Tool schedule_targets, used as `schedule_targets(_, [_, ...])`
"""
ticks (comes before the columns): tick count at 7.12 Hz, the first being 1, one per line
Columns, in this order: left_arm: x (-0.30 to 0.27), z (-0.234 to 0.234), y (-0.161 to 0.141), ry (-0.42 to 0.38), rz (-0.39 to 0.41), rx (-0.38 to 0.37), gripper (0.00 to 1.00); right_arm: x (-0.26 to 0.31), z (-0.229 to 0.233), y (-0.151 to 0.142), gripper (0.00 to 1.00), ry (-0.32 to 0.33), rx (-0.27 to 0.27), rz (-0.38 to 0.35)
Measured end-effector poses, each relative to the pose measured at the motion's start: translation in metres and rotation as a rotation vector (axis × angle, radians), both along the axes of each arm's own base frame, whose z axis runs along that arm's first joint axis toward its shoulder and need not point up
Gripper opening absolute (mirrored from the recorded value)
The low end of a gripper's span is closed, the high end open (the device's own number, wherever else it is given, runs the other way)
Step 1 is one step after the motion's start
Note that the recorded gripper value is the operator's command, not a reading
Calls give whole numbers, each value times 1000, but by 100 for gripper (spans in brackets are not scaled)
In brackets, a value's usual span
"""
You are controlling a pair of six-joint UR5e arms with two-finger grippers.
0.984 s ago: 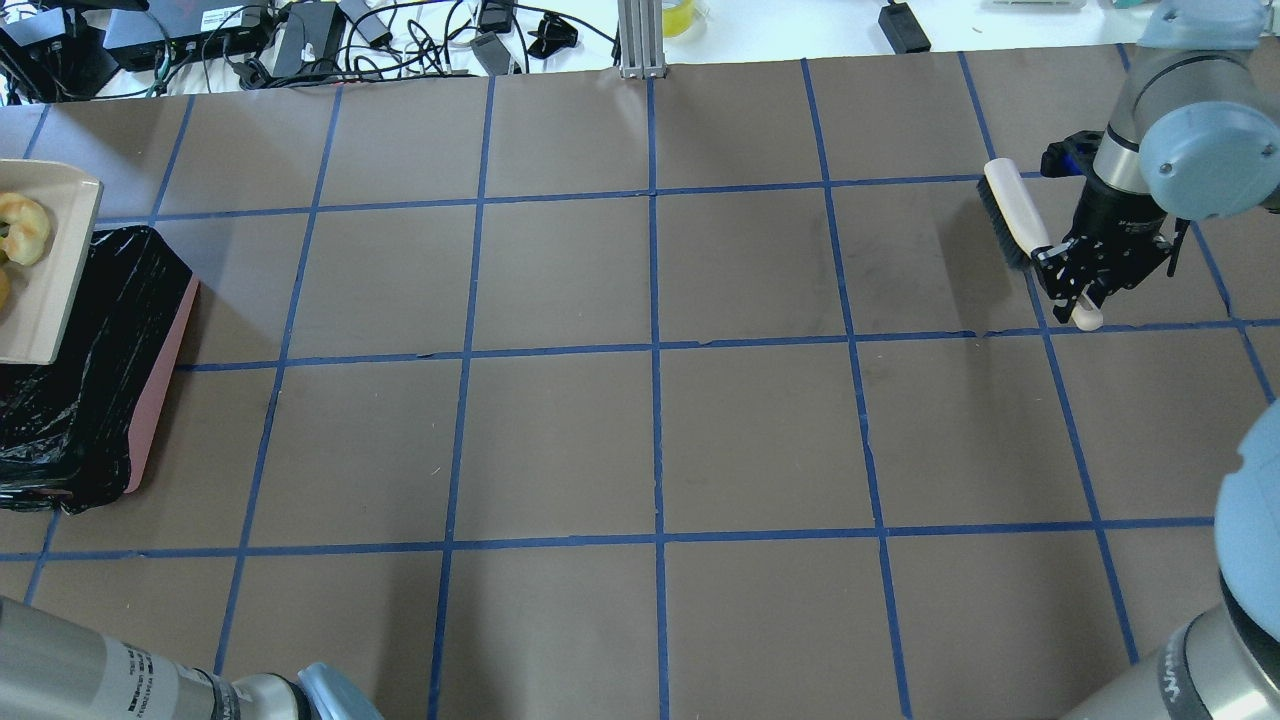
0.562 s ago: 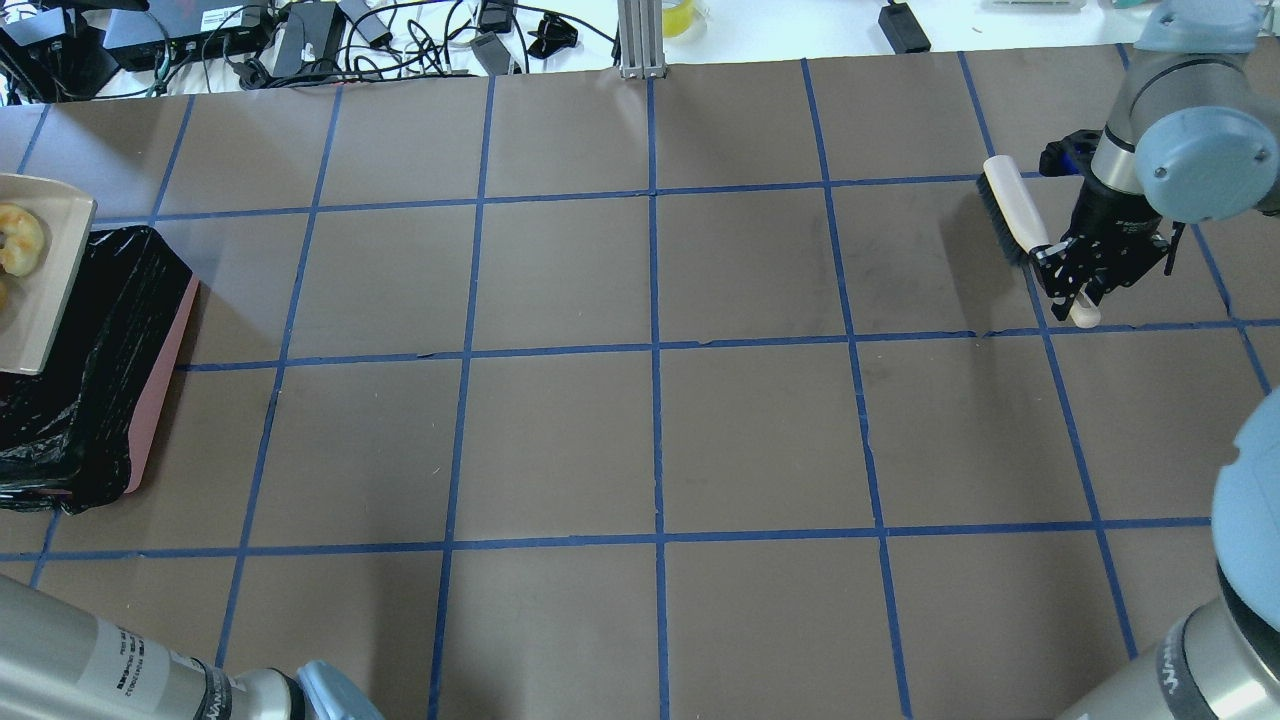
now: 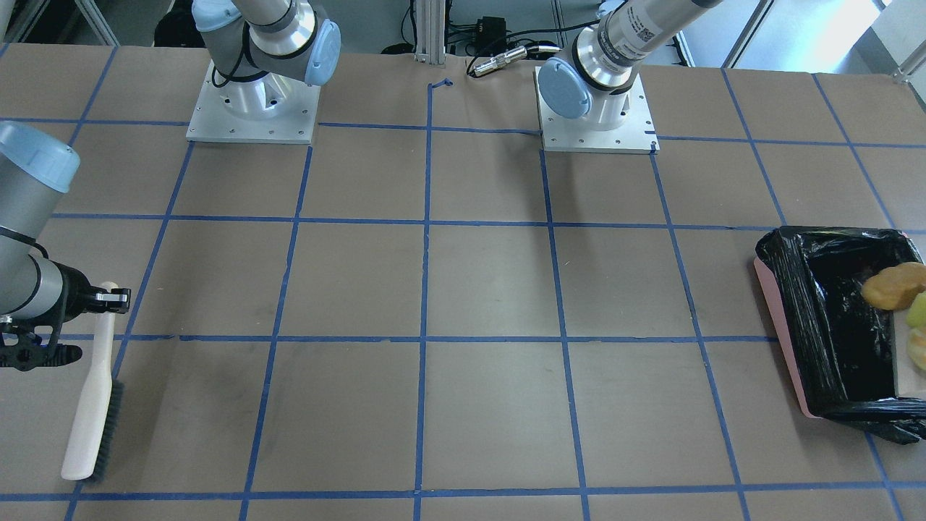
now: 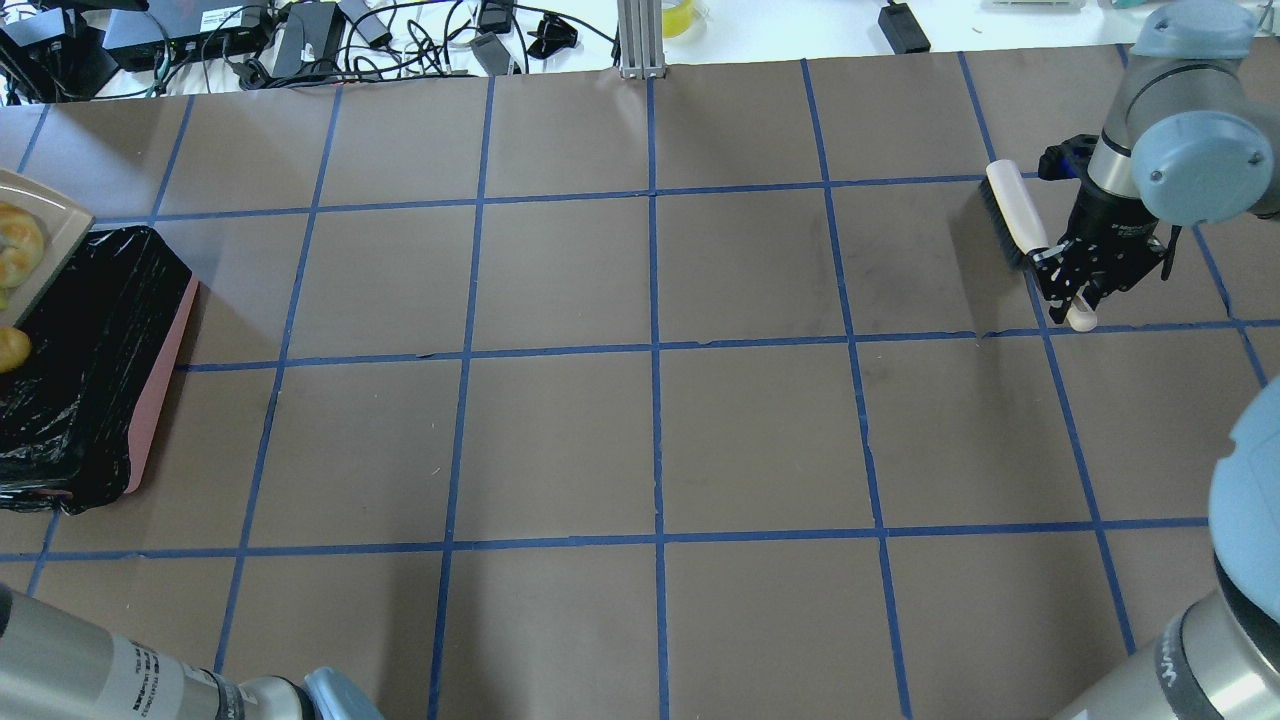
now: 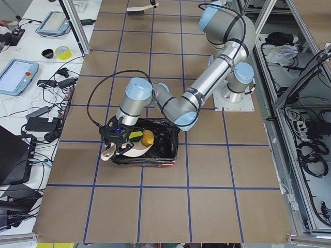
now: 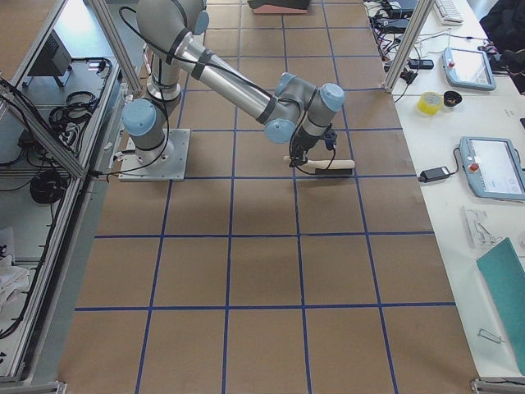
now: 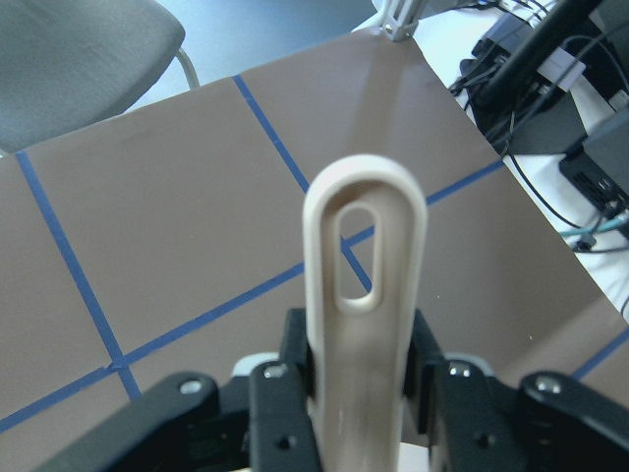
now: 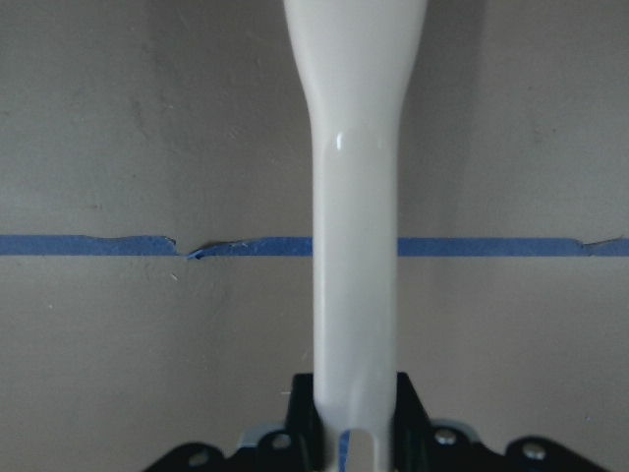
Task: Sweep and dump trash into bin
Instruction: 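Tilt the dustpan with the left gripper to dump the toys into the bin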
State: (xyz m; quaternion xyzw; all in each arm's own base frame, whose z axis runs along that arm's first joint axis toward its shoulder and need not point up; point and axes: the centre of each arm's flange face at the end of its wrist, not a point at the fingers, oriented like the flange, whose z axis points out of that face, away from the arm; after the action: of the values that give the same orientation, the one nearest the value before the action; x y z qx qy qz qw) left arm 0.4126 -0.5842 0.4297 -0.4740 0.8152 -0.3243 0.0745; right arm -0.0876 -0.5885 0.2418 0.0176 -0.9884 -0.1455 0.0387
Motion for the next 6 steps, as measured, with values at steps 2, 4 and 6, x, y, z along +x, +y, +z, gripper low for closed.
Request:
schedule_targets(2, [-35, 20, 11, -143, -124, -23, 0, -1, -4, 0, 100, 4, 8, 1])
schedule_targets(4, [-50, 42, 22, -290, -207, -43, 0, 0, -1, 0, 100, 5, 9, 2])
schedule_targets(6, [-57, 58, 27, -335, -226, -51, 0, 1, 34, 5, 100, 21, -36, 3])
